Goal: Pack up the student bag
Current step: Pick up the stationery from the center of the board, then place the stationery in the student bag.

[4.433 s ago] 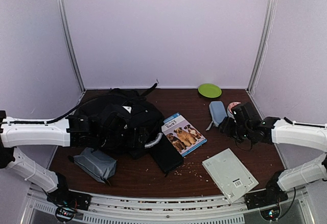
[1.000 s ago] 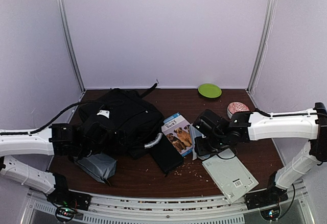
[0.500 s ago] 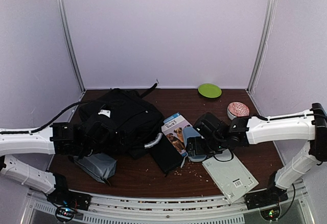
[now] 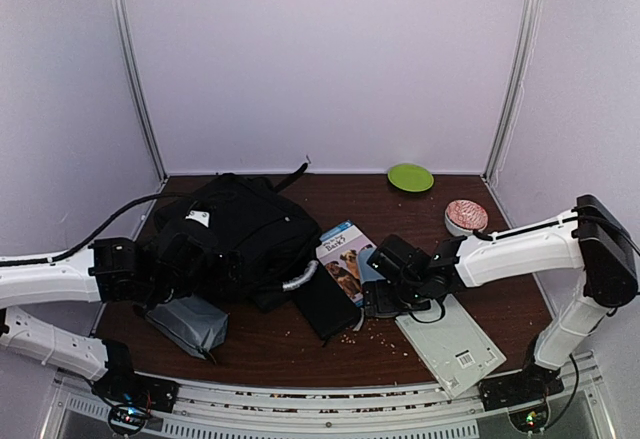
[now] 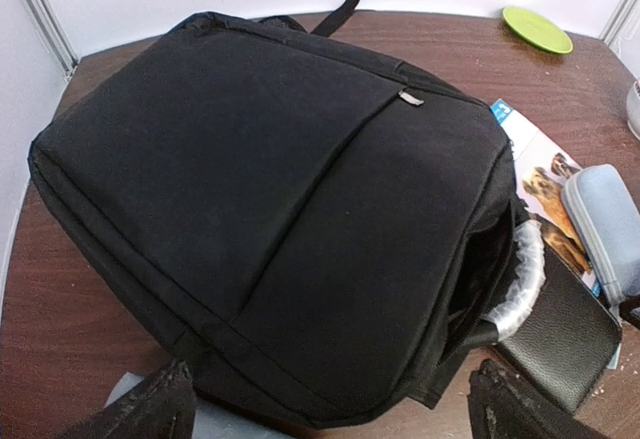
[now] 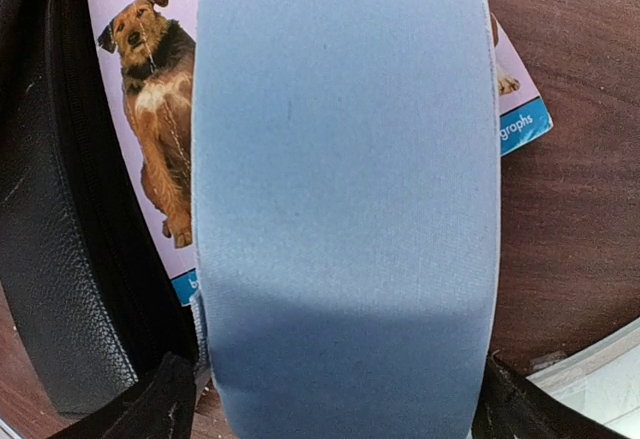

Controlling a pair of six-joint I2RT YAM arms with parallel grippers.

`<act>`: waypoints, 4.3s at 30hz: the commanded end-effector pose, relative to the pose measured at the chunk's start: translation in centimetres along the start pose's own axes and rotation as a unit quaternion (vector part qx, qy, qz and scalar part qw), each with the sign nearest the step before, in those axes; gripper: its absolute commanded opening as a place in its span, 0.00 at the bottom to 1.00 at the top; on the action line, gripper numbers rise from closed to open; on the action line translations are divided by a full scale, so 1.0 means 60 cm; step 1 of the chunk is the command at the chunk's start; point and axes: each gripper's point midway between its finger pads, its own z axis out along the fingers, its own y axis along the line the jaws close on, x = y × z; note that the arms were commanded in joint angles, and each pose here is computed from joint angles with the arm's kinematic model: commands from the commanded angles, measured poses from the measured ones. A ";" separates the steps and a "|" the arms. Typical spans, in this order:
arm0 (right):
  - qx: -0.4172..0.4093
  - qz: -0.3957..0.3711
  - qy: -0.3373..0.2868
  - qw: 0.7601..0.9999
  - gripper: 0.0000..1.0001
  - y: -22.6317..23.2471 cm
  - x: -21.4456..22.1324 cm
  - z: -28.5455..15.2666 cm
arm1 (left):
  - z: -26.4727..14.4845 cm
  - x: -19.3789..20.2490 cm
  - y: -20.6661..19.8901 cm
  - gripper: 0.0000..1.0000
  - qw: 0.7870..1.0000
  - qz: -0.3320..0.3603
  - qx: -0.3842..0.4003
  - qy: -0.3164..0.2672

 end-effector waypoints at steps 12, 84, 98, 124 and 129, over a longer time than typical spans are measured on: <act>0.046 -0.039 -0.017 0.998 0.81 -0.013 -0.019 0.019 | 0.043 -0.059 -0.030 0.98 0.989 0.126 0.066 0.051; -0.237 0.070 -0.124 0.961 0.61 0.341 -0.236 -0.036 | -0.036 -0.237 -0.162 0.00 0.964 0.027 0.256 -0.067; -0.331 0.187 -0.181 0.907 0.62 0.406 -0.327 0.003 | -0.036 -0.253 -0.221 0.00 0.942 0.027 0.329 -0.066; -0.512 0.192 -0.126 0.828 1.00 0.519 -0.340 -0.058 | 0.007 -0.258 -0.209 0.00 0.953 -0.017 0.298 -0.057; -0.499 0.182 -0.126 0.838 0.99 0.487 -0.323 -0.085 | 0.029 -0.267 -0.171 0.00 0.953 -0.084 0.286 -0.054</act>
